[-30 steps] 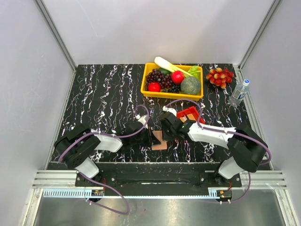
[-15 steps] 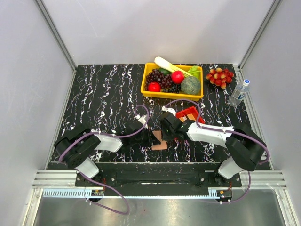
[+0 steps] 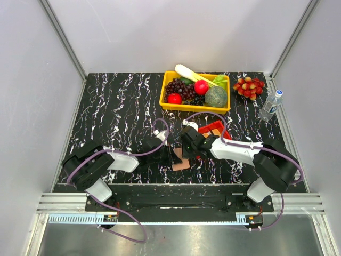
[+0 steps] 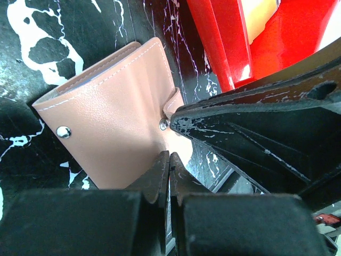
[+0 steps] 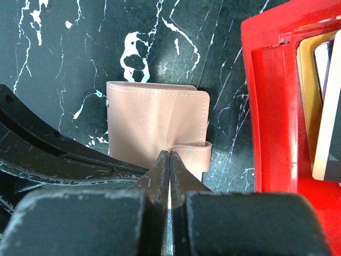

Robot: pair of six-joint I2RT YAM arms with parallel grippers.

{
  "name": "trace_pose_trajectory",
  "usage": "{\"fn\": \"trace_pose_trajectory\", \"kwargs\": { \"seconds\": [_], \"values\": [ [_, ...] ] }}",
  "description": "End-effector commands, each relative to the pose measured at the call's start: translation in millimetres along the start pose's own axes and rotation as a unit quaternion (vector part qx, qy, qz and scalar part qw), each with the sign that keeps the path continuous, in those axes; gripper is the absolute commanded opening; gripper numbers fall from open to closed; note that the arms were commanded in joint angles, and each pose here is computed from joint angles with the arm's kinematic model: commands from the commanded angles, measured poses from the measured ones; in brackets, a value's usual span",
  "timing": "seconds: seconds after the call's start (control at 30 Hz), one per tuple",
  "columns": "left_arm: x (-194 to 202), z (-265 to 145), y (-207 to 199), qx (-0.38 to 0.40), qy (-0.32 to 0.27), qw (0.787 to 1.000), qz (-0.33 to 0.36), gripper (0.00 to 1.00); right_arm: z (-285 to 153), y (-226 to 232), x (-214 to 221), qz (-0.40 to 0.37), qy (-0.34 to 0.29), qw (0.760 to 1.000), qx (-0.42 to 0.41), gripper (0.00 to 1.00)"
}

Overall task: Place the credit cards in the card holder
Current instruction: Close the card holder at the center of the board.

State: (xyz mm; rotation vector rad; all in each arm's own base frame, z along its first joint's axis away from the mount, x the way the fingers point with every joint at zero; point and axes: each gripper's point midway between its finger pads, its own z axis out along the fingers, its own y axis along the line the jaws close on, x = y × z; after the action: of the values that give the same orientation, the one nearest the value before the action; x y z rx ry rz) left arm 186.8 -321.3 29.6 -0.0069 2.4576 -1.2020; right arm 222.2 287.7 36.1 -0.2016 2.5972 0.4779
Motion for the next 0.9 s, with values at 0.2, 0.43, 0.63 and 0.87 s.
{"fn": "trace_pose_trajectory", "kwargs": {
  "seconds": [0.2,0.43,0.63,0.87],
  "values": [
    [0,3,2,0.000,-0.005,1.000,0.005,0.00,9,6,4,-0.012,0.015,1.000,0.003,0.00],
    [-7,-5,-4,0.009,-0.028,1.000,0.008,0.08,15,-8,13,-0.021,0.026,0.999,0.031,0.00],
    [-16,-16,-5,0.001,-0.054,0.998,0.015,0.13,14,-11,14,-0.018,0.024,0.999,0.035,0.00],
    [-9,-8,7,-0.022,-0.036,0.999,0.004,0.02,13,-13,13,-0.003,0.004,0.999,0.032,0.00]
  ]
}}
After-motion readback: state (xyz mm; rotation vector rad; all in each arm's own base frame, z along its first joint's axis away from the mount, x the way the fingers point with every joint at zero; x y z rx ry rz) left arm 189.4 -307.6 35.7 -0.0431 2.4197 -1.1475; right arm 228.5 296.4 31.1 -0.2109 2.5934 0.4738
